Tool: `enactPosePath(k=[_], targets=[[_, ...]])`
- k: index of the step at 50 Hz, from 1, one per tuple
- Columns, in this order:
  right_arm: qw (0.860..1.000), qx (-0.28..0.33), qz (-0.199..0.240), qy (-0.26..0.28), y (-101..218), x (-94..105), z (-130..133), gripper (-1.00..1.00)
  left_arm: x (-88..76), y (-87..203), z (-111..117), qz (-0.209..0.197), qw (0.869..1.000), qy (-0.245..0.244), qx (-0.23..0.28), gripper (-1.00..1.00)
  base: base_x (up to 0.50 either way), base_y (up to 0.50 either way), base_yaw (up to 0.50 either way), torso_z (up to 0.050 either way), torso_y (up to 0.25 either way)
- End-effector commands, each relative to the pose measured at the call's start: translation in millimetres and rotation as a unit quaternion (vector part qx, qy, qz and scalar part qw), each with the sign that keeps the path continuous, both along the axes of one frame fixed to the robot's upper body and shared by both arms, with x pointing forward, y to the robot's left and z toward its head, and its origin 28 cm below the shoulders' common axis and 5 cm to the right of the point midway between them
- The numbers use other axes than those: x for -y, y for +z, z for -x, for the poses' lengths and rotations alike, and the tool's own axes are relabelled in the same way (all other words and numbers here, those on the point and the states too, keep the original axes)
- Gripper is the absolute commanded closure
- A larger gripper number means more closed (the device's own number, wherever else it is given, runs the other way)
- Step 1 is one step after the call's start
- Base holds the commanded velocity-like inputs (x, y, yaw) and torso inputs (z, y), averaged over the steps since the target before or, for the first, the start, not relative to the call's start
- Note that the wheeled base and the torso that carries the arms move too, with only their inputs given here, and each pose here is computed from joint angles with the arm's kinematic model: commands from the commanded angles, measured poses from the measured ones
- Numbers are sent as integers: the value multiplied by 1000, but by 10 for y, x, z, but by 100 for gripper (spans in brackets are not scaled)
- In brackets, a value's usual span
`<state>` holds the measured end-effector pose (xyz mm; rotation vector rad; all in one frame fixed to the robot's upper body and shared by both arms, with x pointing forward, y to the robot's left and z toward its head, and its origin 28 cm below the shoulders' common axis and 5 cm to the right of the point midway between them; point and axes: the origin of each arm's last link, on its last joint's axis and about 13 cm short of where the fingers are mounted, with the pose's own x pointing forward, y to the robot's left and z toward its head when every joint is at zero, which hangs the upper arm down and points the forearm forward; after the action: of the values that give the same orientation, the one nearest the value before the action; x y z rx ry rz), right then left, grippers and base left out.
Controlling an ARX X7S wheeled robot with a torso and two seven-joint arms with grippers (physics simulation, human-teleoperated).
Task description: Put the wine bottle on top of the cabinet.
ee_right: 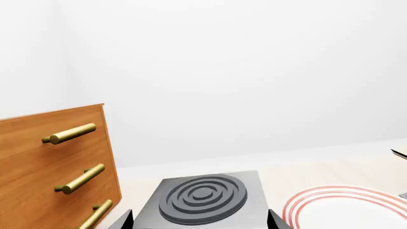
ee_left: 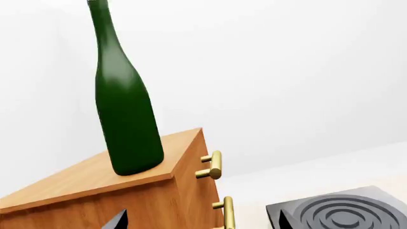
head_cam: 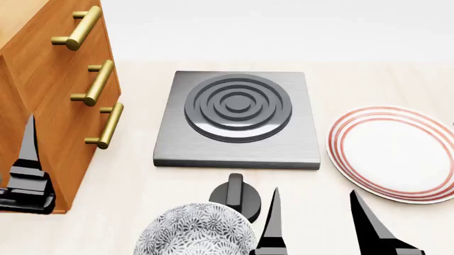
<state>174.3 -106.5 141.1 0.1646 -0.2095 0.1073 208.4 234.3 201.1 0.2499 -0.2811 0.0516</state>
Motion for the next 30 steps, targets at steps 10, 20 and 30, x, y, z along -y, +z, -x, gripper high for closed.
enactPosePath(k=[10, 20, 30], targets=[[1000, 3, 4, 3, 15, -13, 9, -100, 296, -323, 318, 19, 997, -71, -24, -100, 0, 0, 0, 0, 0], [1000, 8, 6, 3, 46, -12, 20, -100, 340, -384, 365, 13, 996, -84, -33, -100, 0, 0, 0, 0, 0], [1000, 9, 7, 3, 52, -12, 20, -100, 340, -382, 365, 13, 996, -84, -34, -100, 0, 0, 0, 0, 0]])
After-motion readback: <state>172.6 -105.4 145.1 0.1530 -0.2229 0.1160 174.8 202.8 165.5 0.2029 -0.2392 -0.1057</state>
